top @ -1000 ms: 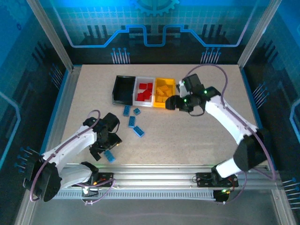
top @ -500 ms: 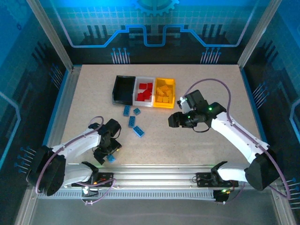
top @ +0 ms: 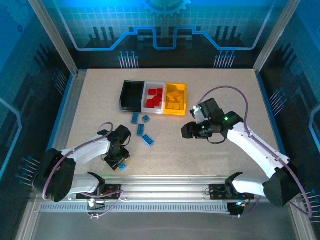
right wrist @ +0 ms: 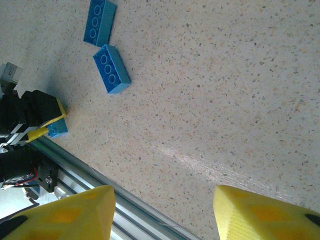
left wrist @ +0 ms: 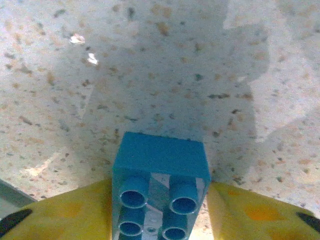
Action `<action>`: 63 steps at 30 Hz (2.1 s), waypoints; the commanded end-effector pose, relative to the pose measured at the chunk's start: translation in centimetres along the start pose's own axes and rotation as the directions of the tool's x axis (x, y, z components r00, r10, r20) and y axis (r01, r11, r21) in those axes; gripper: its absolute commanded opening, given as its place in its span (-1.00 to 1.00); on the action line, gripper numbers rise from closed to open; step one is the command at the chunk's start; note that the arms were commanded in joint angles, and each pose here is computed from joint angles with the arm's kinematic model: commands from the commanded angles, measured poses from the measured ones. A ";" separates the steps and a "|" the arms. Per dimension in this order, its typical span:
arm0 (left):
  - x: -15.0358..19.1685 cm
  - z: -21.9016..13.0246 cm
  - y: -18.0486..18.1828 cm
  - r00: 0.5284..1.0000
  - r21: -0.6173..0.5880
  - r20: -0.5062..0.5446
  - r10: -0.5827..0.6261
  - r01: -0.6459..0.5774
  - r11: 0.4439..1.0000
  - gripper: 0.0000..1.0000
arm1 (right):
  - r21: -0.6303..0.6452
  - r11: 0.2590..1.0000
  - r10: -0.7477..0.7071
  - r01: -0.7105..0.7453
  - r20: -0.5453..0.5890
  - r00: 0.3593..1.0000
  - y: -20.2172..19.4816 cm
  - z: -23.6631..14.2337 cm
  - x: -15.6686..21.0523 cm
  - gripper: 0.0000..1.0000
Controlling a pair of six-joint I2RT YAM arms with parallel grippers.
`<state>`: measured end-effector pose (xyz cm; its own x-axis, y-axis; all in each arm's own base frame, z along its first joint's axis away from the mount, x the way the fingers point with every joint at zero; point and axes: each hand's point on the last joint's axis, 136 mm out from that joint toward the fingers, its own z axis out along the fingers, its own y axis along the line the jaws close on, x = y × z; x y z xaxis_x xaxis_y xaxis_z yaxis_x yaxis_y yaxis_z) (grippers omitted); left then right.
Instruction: Sort the legos into containers by color
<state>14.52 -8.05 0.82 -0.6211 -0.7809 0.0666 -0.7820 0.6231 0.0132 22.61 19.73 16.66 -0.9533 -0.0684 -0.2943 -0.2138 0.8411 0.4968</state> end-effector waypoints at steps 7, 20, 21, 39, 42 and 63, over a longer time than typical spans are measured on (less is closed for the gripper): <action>0.4 -0.2 -2.2 0.996 0.076 0.007 0.085 -0.085 0.994 -0.21 | -0.008 1.000 0.028 -0.028 -0.001 1.000 -0.4 -0.3 0.6 0.11; 1.6 -6.7 -11.5 0.990 0.504 0.074 0.122 -0.143 0.852 -0.21 | -0.096 0.924 0.360 -0.370 -0.105 0.927 -4.5 2.9 3.6 0.13; 1.5 -7.5 -12.1 0.990 0.525 0.077 0.121 -0.143 0.839 -0.21 | -0.097 0.925 0.358 -0.367 -0.105 0.928 -4.5 2.9 3.6 0.14; -12.3 -17.2 -23.3 0.983 0.550 0.159 0.088 -0.162 0.819 -0.20 | -0.083 0.921 0.375 -0.382 -0.083 0.923 -5.5 1.9 4.4 0.15; -14.9 -16.4 -24.6 0.985 0.526 0.153 0.077 -0.147 0.838 -0.20 | -0.066 0.924 0.373 -0.377 -0.070 0.925 -5.8 1.2 4.2 0.16; -21.5 -10.5 -29.1 0.980 0.359 0.138 0.144 -0.185 0.915 -0.17 | -0.024 0.894 0.449 -0.448 0.034 0.893 -6.1 -3.1 2.9 0.18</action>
<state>51.50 -10.03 10.50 -0.7167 -0.6935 -0.0739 -0.6117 0.6759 -0.4110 21.11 13.44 14.33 -0.9543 0.2929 -0.0598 0.2011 0.7768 0.5968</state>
